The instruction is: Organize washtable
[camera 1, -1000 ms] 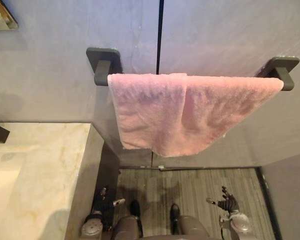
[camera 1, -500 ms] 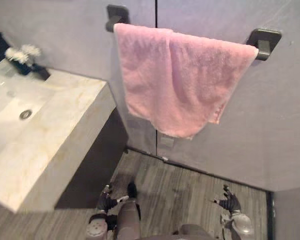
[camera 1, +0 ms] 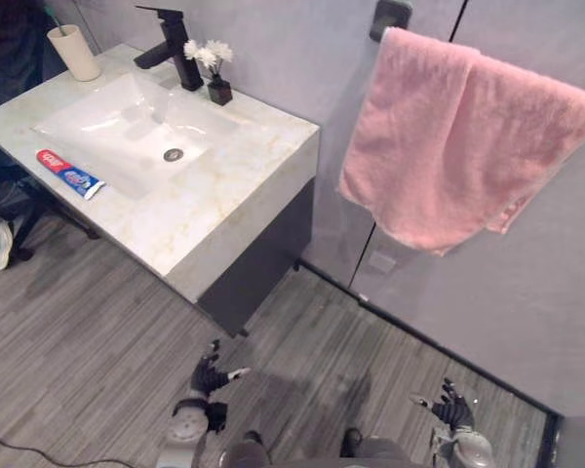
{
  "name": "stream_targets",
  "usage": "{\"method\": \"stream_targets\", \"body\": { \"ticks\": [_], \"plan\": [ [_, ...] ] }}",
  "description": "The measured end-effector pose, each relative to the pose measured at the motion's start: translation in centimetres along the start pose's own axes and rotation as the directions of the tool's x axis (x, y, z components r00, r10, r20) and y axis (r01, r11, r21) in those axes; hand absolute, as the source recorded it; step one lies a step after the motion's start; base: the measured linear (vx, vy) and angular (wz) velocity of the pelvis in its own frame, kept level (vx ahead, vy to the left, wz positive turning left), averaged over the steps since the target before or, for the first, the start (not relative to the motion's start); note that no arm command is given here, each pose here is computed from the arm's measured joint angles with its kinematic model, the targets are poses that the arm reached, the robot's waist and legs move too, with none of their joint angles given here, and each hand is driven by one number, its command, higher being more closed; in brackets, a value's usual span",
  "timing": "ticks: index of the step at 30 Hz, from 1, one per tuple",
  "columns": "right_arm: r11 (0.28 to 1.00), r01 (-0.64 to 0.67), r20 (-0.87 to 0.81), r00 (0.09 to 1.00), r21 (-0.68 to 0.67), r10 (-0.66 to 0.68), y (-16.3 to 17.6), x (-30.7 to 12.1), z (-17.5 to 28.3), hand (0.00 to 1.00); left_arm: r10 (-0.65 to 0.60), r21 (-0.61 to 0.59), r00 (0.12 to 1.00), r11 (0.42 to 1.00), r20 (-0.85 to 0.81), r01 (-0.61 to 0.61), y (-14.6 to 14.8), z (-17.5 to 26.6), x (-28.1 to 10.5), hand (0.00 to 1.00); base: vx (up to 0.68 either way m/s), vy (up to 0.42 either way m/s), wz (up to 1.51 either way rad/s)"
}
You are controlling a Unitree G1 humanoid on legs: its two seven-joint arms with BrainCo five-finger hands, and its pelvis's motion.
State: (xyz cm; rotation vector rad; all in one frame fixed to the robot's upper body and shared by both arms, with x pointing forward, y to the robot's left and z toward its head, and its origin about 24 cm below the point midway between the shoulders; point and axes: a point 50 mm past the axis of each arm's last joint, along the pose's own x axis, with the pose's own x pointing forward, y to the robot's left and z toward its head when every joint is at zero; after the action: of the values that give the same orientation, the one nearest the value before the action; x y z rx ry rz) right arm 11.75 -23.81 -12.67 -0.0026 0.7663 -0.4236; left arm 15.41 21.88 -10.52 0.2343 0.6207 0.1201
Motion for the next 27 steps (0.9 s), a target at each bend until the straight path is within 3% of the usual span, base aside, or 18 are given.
{"method": "stream_targets", "body": {
  "ticks": [7, 14, 19, 23, 27],
  "plan": [
    [0.999, -0.032, -0.013, 0.999, -0.016, 0.032, 0.9, -0.1, -0.3, 0.00, 0.019, 0.003, 0.999, 1.000, -0.036, -0.019, 0.6, -0.9, -0.3, 0.00, -0.19, 0.045, 0.37],
    [0.999, -0.043, -0.019, 0.999, -0.027, 0.042, 1.3, -0.1, -0.5, 0.00, 0.113, -0.070, 0.992, 0.991, -0.061, -0.117, 1.6, -1.4, -0.5, 0.00, -0.02, 0.083, 1.58],
    [0.991, -0.106, 0.090, 0.989, -0.083, 0.114, 3.9, 0.9, 2.9, 0.00, 0.207, -0.063, 0.964, 0.973, -0.165, -0.220, 4.2, -4.3, -2.3, 0.00, 0.10, 0.154, 0.90],
    [0.976, -0.172, 0.152, 0.970, -0.133, 0.192, 6.4, 1.3, 5.1, 0.00, 0.239, -0.080, 0.951, 0.963, -0.198, -0.258, 4.5, -5.0, -2.6, 0.00, 0.04, 0.174, 0.24],
    [0.972, -0.184, 0.185, 0.960, -0.143, 0.209, 6.7, 1.2, 5.9, 0.00, 0.238, -0.079, 0.951, 0.963, -0.198, -0.257, 4.3, -5.0, -2.6, 0.00, 0.07, 0.214, 0.67]
  ]
}}
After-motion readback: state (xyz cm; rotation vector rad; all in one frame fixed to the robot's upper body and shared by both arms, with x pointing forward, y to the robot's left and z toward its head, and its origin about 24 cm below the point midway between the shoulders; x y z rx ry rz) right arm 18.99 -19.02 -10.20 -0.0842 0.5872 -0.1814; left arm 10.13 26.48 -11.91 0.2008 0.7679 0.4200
